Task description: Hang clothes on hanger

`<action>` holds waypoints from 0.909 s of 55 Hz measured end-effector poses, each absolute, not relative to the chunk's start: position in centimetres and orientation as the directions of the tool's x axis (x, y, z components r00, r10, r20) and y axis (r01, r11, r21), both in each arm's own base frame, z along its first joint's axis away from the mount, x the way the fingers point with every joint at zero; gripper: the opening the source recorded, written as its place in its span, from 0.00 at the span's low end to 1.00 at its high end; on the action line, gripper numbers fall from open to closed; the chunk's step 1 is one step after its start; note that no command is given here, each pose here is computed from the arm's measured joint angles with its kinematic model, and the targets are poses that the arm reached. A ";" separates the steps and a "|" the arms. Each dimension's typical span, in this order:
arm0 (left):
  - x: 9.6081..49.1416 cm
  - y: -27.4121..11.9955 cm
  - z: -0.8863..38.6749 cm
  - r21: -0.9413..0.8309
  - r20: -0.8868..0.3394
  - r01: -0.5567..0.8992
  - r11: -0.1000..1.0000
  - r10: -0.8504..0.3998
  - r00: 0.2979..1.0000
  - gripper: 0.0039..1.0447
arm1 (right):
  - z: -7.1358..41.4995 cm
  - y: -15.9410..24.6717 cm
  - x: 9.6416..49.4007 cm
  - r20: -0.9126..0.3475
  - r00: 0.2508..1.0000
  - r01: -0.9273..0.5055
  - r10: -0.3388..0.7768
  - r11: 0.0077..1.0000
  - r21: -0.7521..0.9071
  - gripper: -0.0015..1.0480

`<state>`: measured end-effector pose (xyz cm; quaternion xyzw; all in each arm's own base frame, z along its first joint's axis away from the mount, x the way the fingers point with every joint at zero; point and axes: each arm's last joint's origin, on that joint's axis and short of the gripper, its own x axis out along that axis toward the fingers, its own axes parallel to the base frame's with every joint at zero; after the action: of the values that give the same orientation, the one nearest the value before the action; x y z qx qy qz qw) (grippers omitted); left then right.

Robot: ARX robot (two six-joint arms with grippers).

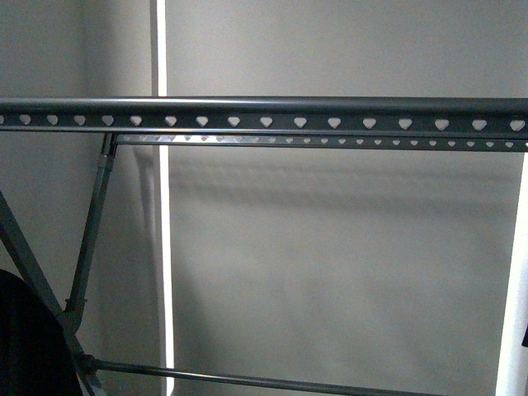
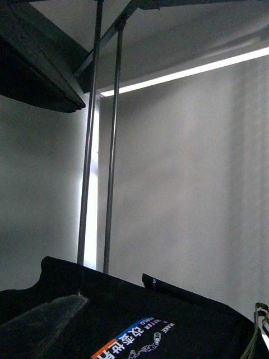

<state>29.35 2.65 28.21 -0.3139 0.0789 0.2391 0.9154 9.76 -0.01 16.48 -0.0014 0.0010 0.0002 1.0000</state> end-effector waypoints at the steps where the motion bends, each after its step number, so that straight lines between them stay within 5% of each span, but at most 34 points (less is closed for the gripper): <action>1: 29.7 2.7 28.5 -0.543 -0.292 -0.490 0.682 0.394 0.872 0.94 | 16.5 0.0 9.8 -0.002 1.000 0.000 0.000 1.000 -0.003 0.93; 41: 37.7 4.3 26.9 -0.489 -0.427 -0.659 0.571 0.502 0.752 0.94 | 16.5 0.0 9.8 -0.002 1.000 0.000 0.000 1.000 -0.003 0.93; 50: 37.9 4.7 26.7 -0.480 -0.437 -0.674 0.562 0.513 0.739 0.66 | 16.5 0.0 9.8 -0.002 1.000 0.000 0.000 1.000 -0.003 0.93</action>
<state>37.87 4.68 26.72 -0.3228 0.1245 0.3391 0.8748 9.76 -0.01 16.48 -0.0014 0.0010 0.0002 1.0000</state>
